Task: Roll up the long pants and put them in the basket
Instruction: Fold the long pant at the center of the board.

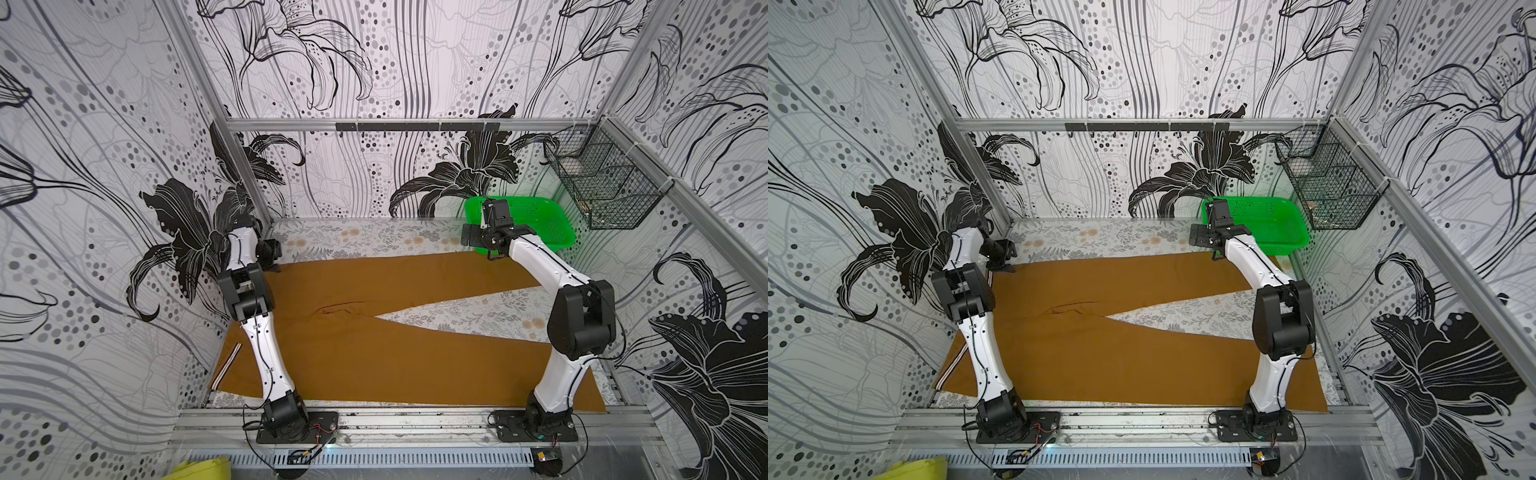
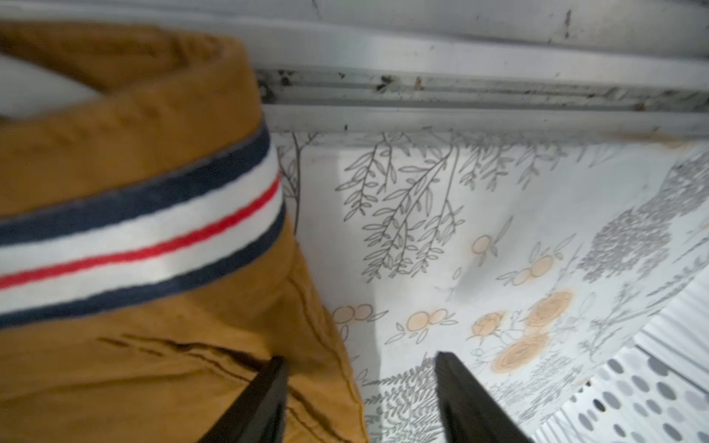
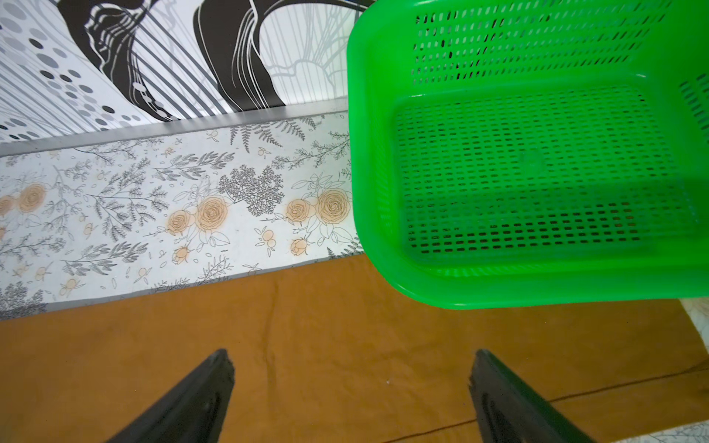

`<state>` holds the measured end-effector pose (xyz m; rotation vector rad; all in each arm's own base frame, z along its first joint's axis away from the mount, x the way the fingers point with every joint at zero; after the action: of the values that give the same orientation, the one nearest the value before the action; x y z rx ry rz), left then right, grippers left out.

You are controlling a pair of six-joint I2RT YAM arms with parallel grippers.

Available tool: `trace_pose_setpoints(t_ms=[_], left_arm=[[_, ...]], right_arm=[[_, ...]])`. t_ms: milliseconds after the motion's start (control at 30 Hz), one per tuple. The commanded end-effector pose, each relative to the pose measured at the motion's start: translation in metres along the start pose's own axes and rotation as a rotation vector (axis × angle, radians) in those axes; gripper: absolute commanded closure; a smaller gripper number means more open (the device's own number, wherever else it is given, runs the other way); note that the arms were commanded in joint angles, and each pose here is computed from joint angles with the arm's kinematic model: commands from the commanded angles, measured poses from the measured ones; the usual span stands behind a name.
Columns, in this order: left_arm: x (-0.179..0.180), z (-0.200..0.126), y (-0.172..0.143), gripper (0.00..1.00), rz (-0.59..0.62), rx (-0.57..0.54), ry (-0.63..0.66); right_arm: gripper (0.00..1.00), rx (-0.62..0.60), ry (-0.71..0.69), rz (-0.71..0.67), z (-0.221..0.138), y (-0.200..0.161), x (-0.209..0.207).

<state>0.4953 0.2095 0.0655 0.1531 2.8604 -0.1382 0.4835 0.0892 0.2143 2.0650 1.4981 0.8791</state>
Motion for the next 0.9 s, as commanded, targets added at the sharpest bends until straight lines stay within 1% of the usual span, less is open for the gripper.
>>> trace_pose_setpoints(t_ms=[0, 33, 167, 267, 300, 333, 367, 400, 500, 567, 633, 700, 800, 867], left_arm=[[0.025, 0.032, -0.006, 0.54, -0.057, 0.099, 0.088], [0.028, 0.034, -0.008, 0.58, -0.059, 0.12, 0.1], [0.039, 0.037, -0.017, 0.67, -0.053, 0.168, 0.14], [0.043, 0.039, -0.022, 0.69, -0.048, 0.213, 0.148], [0.044, 0.039, -0.023, 0.76, -0.046, 0.224, 0.152], [0.047, 0.038, -0.023, 0.85, -0.046, 0.227, 0.165], [0.049, 0.037, -0.023, 0.97, -0.044, 0.229, 0.174], [0.052, 0.035, -0.023, 1.0, -0.047, 0.23, 0.187], [0.05, 0.025, -0.021, 1.0, -0.038, 0.21, 0.179], [0.044, 0.017, -0.02, 1.0, -0.041, 0.182, 0.141], [0.033, 0.006, -0.017, 1.0, -0.038, 0.135, 0.073], [0.024, -0.009, -0.017, 1.0, -0.031, 0.084, 0.026], [0.018, -0.037, -0.021, 1.0, 0.001, -0.007, 0.023], [0.016, -0.05, -0.025, 1.0, 0.019, -0.042, 0.021]], right_arm=[[0.0, -0.009, -0.035, -0.029, -0.003, 0.001, 0.0], [0.0, -0.011, -0.037, -0.032, -0.003, 0.001, 0.0], [0.0, -0.025, -0.046, -0.043, -0.003, 0.003, 0.0], [0.0, -0.035, -0.05, -0.058, -0.003, 0.005, 0.0], [0.0, -0.038, -0.053, -0.065, -0.003, 0.005, 0.0], [0.0, -0.042, -0.054, -0.071, -0.003, 0.006, -0.001], [0.0, -0.043, -0.059, -0.076, -0.001, 0.006, -0.001], [0.0, -0.045, -0.061, -0.081, 0.0, 0.005, -0.002], [0.0, -0.036, -0.069, -0.092, 0.006, 0.002, -0.003], [0.0, -0.019, -0.065, -0.099, 0.013, -0.001, -0.001], [0.0, 0.008, -0.062, -0.095, 0.021, -0.003, 0.001], [0.0, 0.055, -0.027, -0.109, 0.028, -0.005, 0.009], [0.0, 0.143, -0.004, -0.137, 0.038, -0.015, 0.018], [0.0, 0.185, -0.006, -0.157, 0.043, -0.019, 0.023]])
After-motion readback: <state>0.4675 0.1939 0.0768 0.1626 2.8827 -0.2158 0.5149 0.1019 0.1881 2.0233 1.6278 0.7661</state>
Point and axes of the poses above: each gripper's point midway between its finger pads, its own z axis out along the fingers, its own x axis along the line the jaws close on, y = z × x, the point moved 4 cm from there along -z, back along the fingers, and after that the axes turned 12 degrees about z, right-handed, at the moved point
